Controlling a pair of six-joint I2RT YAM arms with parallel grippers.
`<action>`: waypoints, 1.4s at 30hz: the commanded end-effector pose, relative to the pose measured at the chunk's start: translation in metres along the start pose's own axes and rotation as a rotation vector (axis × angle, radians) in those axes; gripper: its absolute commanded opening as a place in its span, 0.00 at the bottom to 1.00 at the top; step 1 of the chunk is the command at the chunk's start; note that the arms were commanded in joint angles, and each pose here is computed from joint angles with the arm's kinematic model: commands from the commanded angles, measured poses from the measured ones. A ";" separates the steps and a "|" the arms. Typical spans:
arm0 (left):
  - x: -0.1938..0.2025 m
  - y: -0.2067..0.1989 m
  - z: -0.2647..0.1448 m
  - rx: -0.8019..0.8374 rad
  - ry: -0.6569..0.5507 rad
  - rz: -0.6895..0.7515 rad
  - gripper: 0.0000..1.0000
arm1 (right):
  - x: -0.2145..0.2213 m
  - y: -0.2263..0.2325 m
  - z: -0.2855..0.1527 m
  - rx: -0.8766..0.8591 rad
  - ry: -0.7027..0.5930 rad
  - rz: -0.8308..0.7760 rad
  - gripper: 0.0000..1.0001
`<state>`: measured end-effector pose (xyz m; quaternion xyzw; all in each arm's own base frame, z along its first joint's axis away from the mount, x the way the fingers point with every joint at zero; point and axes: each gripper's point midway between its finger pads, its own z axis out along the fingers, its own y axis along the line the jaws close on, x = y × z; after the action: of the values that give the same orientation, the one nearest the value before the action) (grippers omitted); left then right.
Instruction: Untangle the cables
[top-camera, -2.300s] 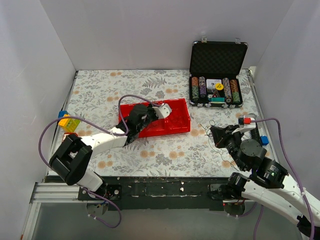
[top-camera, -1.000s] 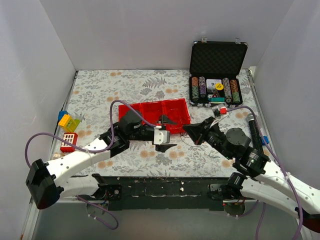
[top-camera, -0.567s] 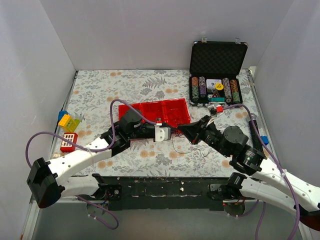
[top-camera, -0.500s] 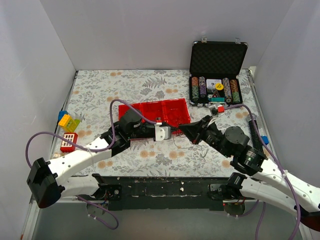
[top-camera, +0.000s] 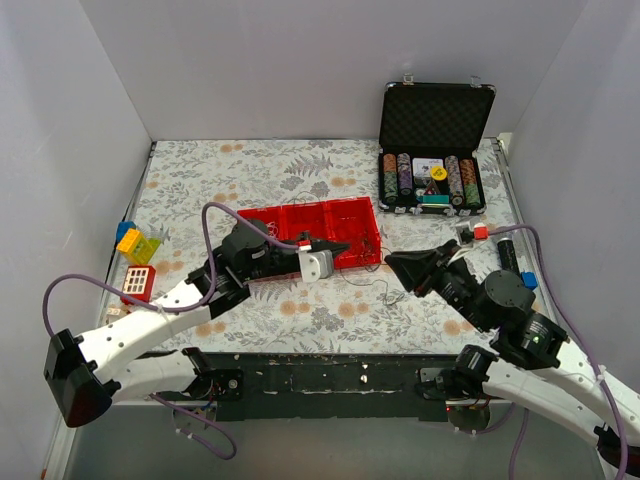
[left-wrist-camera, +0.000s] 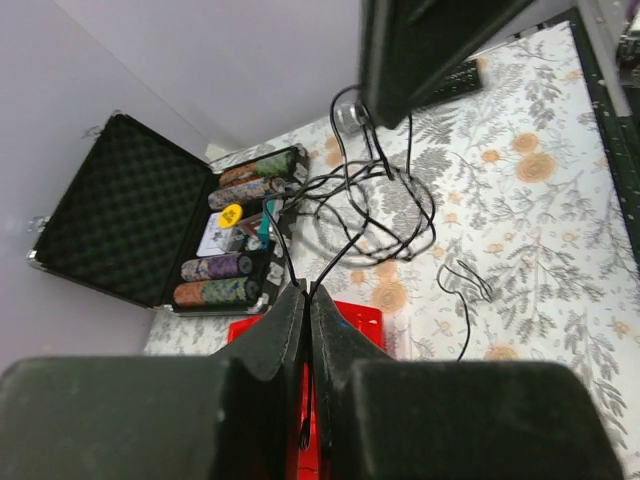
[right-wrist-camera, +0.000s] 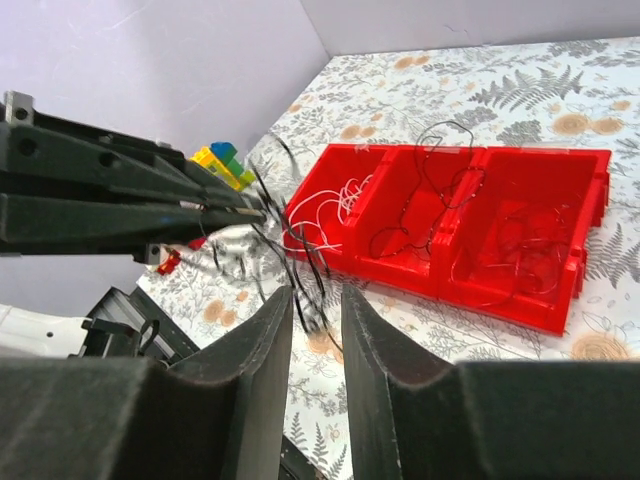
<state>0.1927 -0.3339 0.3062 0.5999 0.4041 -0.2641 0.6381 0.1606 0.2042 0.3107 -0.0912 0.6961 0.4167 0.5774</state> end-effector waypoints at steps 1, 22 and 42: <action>-0.035 0.038 -0.007 -0.123 -0.046 0.072 0.00 | 0.002 -0.011 -0.009 0.045 0.002 -0.006 0.35; -0.095 0.083 -0.025 -0.209 -0.094 0.329 0.00 | -0.026 -0.008 -0.020 0.033 -0.085 -0.053 0.47; -0.047 0.212 -0.092 -0.709 0.142 0.374 0.00 | -0.011 -0.022 -0.014 0.099 -0.035 -0.082 0.52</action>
<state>0.3083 -0.2413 0.4692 0.4558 0.3630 0.0427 0.8116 0.1644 0.1793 0.3062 -0.0960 0.7087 0.3593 0.5995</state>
